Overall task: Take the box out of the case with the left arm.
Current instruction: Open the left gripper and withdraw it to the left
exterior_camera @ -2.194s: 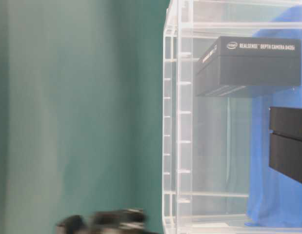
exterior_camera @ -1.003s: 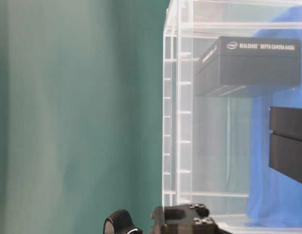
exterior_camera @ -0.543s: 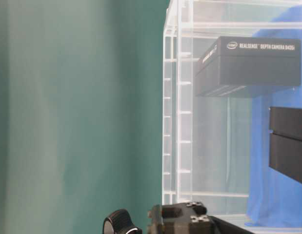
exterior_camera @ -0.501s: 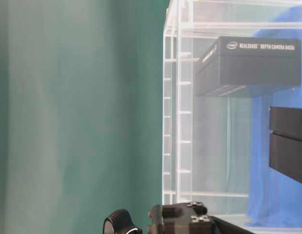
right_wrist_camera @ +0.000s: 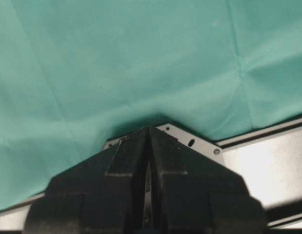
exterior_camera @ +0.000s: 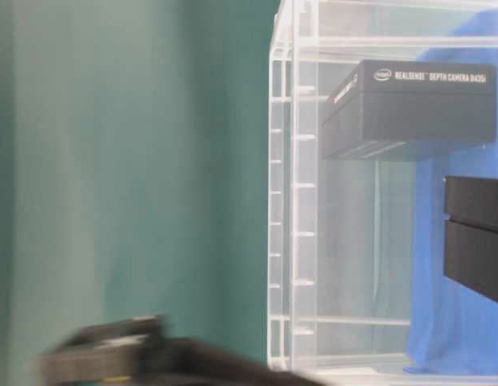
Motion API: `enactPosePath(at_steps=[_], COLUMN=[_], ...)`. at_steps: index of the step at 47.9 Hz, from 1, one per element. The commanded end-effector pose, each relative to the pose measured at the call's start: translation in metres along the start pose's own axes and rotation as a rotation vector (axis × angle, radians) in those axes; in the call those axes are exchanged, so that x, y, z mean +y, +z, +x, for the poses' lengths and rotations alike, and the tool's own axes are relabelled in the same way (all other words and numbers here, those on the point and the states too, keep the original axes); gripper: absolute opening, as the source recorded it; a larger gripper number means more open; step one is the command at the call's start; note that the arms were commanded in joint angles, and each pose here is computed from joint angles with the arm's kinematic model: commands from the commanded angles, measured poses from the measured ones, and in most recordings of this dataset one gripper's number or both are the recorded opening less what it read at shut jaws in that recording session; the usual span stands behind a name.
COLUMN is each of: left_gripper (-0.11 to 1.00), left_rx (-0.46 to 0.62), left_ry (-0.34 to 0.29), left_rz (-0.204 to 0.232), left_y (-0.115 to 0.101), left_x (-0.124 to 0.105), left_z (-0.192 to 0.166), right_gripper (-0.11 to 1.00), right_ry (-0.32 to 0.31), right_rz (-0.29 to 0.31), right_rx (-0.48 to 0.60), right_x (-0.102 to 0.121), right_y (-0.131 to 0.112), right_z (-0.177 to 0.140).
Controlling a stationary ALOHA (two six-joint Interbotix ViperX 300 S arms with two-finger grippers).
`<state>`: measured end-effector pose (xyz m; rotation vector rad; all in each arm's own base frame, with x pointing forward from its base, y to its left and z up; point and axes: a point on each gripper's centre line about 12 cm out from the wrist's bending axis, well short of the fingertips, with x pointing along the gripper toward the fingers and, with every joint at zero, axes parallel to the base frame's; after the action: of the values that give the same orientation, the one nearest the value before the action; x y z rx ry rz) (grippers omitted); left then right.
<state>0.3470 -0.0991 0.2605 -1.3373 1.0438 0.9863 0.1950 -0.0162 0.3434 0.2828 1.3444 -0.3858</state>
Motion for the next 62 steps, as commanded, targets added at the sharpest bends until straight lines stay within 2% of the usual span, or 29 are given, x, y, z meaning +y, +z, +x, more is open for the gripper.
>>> enactPosePath(at_steps=[1,7,22,31,44,50,62], left_gripper=[0.98,0.98,0.98,0.98,0.98,0.98,0.98], left_rx=[0.01,0.004,-0.001,0.007,0.026,0.038,0.017], left_ry=[-0.059,-0.062,-0.049,-0.02,-0.02,-0.021,-0.029], left_rz=[-0.003,-0.004,0.021,0.046,0.095,0.096,0.071], left_y=[0.001,0.005,0.006,0.003,0.003,0.007,0.02], left_x=[-0.005,-0.004,-0.001,0.024,0.073,0.093,0.096], left_z=[-0.04,-0.066,-0.065,-0.065,-0.074,-0.078,-0.079], right_gripper=[0.01,0.01,0.01,0.01,0.01,0.01,0.01], right_ry=[0.005,0.007,0.007,0.006,0.007,0.008,0.009], right_rz=[0.001,0.001,0.003,0.003,0.003,0.003,0.001], right_rx=[-0.013,-0.017,-0.017,-0.014,-0.017,-0.018,-0.016], right_x=[0.0,0.0,0.0,0.0,0.0,0.0,0.0], right_y=[0.0,0.001,0.001,0.001,0.001,0.001,0.001], right_z=[-0.004,-0.004,-0.004,-0.004,-0.004,-0.004,-0.004])
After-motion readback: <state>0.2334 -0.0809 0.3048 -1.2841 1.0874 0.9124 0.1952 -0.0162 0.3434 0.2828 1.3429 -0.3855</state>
